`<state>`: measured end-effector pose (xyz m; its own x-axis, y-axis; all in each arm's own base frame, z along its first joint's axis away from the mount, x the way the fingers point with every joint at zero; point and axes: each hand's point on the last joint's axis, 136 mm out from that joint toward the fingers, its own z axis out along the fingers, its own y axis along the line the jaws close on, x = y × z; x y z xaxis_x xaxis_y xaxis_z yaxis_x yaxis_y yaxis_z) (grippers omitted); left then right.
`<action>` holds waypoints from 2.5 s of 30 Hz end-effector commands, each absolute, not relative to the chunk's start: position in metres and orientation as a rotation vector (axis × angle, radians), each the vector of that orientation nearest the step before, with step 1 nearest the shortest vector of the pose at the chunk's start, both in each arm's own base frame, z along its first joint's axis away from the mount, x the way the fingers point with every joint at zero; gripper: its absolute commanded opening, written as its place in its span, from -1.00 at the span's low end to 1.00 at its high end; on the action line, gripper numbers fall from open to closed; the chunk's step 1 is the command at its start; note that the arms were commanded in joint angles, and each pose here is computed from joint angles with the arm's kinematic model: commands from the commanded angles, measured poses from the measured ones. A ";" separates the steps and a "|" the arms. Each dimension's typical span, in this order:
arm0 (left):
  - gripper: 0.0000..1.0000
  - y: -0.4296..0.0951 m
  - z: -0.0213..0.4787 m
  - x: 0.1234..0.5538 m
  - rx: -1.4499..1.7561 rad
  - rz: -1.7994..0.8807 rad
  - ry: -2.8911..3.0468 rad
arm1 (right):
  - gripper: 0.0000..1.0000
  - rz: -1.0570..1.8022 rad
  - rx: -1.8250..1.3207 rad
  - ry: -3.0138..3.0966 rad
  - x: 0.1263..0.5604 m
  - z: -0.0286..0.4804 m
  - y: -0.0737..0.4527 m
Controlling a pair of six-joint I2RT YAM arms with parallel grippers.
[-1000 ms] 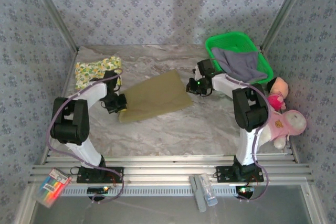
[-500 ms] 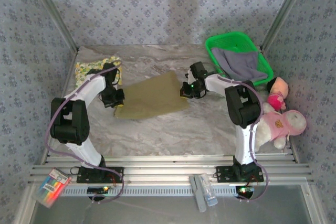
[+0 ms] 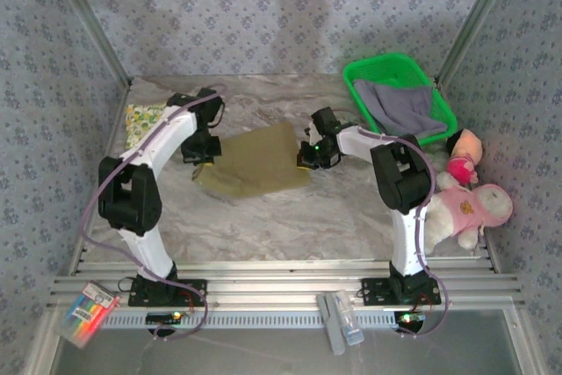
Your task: Fold and stack the skirts
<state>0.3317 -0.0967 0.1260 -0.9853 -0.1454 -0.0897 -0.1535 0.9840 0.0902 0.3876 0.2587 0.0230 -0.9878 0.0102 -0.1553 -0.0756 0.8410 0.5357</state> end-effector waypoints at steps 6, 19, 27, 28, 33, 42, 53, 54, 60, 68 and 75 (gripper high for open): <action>-1.00 -0.176 0.126 0.357 -0.145 0.099 3.034 | -1.00 0.740 0.028 3.030 0.358 -0.014 0.249; -1.00 -0.286 0.101 0.391 -0.078 -0.184 3.046 | -1.00 0.724 0.062 3.039 0.352 -0.020 0.246; -0.94 -0.314 0.098 0.394 -0.058 -0.354 3.041 | -1.00 0.712 0.085 3.052 0.347 -0.025 0.242; -0.94 -0.315 0.096 0.395 -0.064 -0.358 3.041 | -1.00 0.713 0.088 3.053 0.346 -0.026 0.242; -0.93 -0.323 0.088 0.396 -0.063 -0.390 3.058 | -1.00 0.701 0.120 3.061 0.343 -0.032 0.240; -0.85 -0.334 0.080 0.402 -0.082 -0.446 3.051 | -1.00 0.686 0.138 3.068 0.340 -0.038 0.240; -0.57 -0.353 0.082 0.409 -0.096 -0.592 3.020 | -1.00 0.684 0.136 3.066 0.339 -0.034 0.240; -0.52 -0.353 0.086 0.410 -0.096 -0.605 3.011 | -1.00 0.695 0.136 3.047 0.341 -0.027 0.240; -0.03 -0.358 0.156 0.431 -0.059 -0.789 2.848 | -0.97 0.693 0.178 2.817 0.375 0.038 0.226; 0.50 -0.319 0.196 0.447 -0.018 -0.750 2.736 | -0.65 0.521 0.278 2.563 0.382 0.090 0.185; 0.91 -0.290 0.162 0.472 0.070 -0.865 2.773 | -0.56 0.856 -0.212 2.405 0.361 0.135 0.260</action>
<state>0.4667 -0.2928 0.1802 -0.9617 -0.0962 -0.2568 0.0553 0.8492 -0.5252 0.3691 0.2216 0.1206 -0.8456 0.1827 -0.5016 -0.1231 0.8476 0.5162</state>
